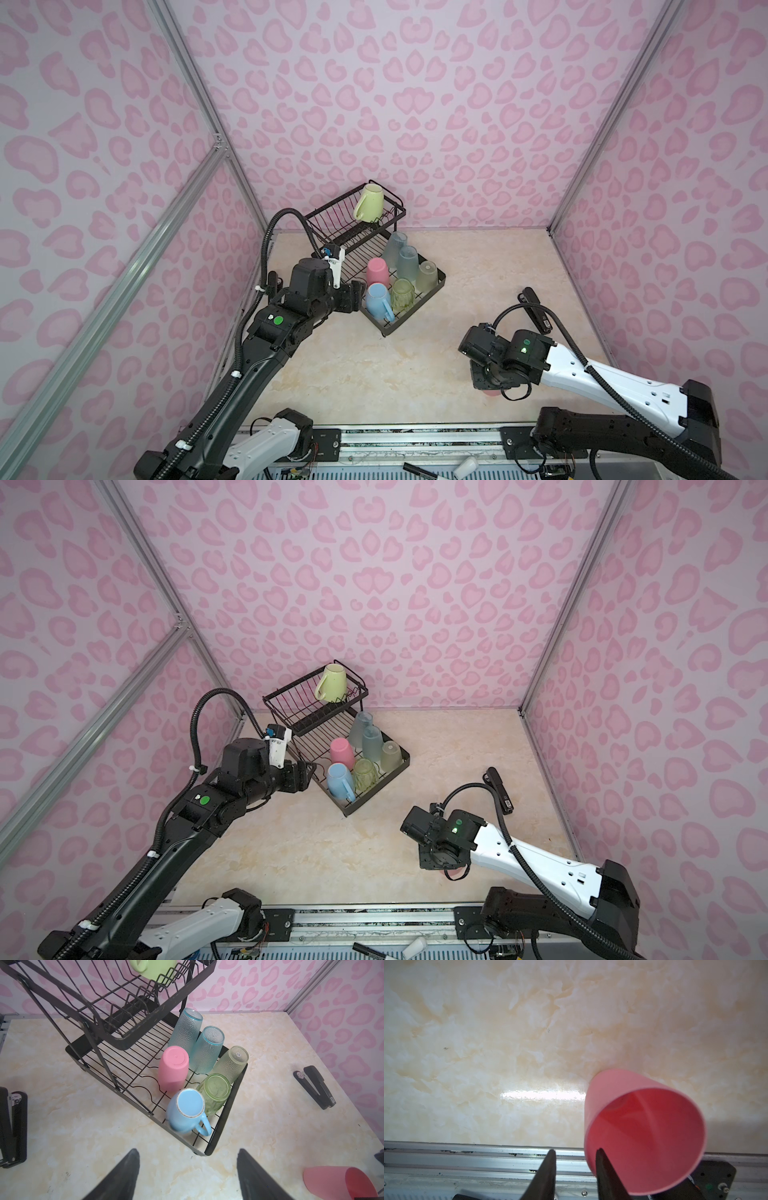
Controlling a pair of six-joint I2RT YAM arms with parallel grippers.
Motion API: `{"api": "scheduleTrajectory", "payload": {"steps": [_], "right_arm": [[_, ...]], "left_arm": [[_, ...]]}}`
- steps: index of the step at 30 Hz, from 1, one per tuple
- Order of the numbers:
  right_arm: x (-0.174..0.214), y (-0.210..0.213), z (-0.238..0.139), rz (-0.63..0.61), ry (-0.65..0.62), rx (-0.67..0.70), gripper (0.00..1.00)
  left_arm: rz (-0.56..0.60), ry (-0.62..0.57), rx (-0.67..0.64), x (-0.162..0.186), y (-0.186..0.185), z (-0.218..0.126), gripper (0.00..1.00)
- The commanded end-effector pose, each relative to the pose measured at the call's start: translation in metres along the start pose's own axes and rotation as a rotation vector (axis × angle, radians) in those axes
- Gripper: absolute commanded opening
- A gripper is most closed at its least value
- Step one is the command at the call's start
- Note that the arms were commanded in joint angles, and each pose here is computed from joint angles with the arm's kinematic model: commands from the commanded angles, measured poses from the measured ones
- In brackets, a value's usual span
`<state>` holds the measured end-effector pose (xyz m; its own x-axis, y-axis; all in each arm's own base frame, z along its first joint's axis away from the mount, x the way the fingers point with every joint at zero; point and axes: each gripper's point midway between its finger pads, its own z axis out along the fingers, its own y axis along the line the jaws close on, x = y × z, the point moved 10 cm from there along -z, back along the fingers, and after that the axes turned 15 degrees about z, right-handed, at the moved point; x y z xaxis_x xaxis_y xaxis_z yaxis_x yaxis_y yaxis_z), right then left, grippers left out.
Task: Load the cups into the dish rack
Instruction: 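Close the right gripper on the pink cup's rim, then lift the pink cup toward the upper tier while the left gripper rises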
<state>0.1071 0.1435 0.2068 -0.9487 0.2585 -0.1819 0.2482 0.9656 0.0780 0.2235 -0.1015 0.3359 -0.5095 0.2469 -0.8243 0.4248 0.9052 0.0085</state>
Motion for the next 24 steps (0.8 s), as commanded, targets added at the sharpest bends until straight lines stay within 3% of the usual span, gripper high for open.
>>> {"api": "scheduleTrajectory", "payload": {"steps": [1, 15, 24], "right_arm": [[-0.002, -0.002, 0.005, 0.022, -0.013, 0.007, 0.28], [-0.014, 0.001, 0.01, -0.007, -0.06, -0.003, 0.0], [-0.042, 0.029, -0.041, -0.141, -0.179, -0.046, 0.0]], "left_arm": [[0.009, -0.002, -0.011, 0.0, 0.001, 0.001, 0.76], [0.007, 0.005, -0.024, 0.001, 0.002, 0.002, 0.76], [0.002, 0.016, -0.048, 0.001, 0.004, 0.004, 0.76]]}}
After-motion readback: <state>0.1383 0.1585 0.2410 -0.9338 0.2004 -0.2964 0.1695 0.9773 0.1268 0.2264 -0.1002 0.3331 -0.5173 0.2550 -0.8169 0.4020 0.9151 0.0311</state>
